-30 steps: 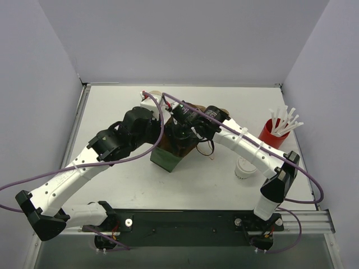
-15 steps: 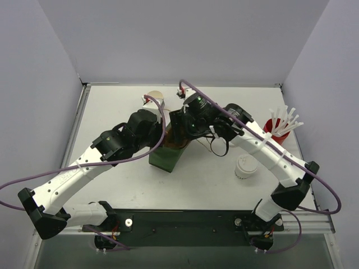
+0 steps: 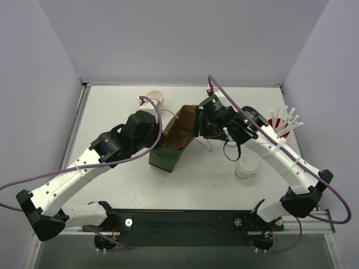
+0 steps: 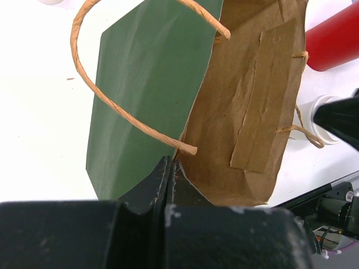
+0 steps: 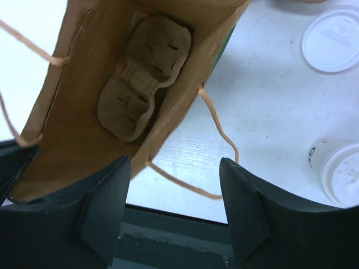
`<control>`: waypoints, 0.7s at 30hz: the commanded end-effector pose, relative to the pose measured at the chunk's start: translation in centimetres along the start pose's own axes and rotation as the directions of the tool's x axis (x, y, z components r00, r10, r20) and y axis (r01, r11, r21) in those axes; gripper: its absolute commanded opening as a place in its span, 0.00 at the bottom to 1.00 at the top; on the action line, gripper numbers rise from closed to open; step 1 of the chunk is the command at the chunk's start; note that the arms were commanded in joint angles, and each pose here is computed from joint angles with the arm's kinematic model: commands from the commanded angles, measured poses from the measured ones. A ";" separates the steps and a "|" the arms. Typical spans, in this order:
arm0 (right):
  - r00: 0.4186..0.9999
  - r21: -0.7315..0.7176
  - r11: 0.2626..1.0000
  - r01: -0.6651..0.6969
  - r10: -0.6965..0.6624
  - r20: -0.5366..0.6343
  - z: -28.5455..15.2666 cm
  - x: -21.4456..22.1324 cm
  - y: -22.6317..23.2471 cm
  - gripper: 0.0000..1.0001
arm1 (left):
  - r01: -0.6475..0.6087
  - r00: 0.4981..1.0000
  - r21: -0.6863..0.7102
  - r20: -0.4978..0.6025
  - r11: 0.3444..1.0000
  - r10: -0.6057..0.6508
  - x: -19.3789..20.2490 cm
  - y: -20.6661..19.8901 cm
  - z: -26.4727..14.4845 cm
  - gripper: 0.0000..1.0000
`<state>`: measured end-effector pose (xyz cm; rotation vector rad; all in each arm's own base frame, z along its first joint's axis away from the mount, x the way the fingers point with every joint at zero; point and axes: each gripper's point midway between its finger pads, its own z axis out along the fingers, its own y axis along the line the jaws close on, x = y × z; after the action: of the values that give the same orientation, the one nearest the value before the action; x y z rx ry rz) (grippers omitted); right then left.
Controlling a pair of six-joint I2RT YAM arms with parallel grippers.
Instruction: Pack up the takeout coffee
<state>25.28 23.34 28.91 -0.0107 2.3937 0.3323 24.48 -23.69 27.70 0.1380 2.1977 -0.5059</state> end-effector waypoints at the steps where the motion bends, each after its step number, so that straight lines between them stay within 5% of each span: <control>1: 0.997 0.095 0.992 -0.077 0.079 -0.023 2.2 0.6 -0.9 0.59 | 0.037 0.998 0.039 0.047 0.999 -0.039 -1.1 -0.9 -0.6 0.00; 11: 0.993 0.179 0.980 -0.089 0.100 -0.055 5.9 1.1 -0.9 0.50 | 0.060 0.996 0.045 0.070 0.997 -0.063 -1.6 -0.8 -1.1 0.00; 14: 0.994 0.182 0.981 -0.061 0.077 -0.084 6.2 1.6 -0.8 0.38 | 0.076 0.994 0.040 0.081 0.996 -0.079 -1.8 -0.7 -1.3 0.00; 18: 0.994 0.136 0.991 0.008 0.007 -0.113 4.7 2.4 1.3 0.10 | 0.091 0.989 0.013 0.112 0.996 -0.092 -2.6 -0.4 -1.3 0.00; 21: 0.992 0.104 0.993 0.053 -0.039 -0.124 3.3 3.0 2.6 0.01 | 0.093 0.986 -0.048 0.143 0.995 -0.085 -3.6 0.6 -1.1 0.00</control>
<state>27.16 25.77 23.00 0.0663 2.5391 0.1725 24.73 -23.03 28.65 0.0531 2.1613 -0.5140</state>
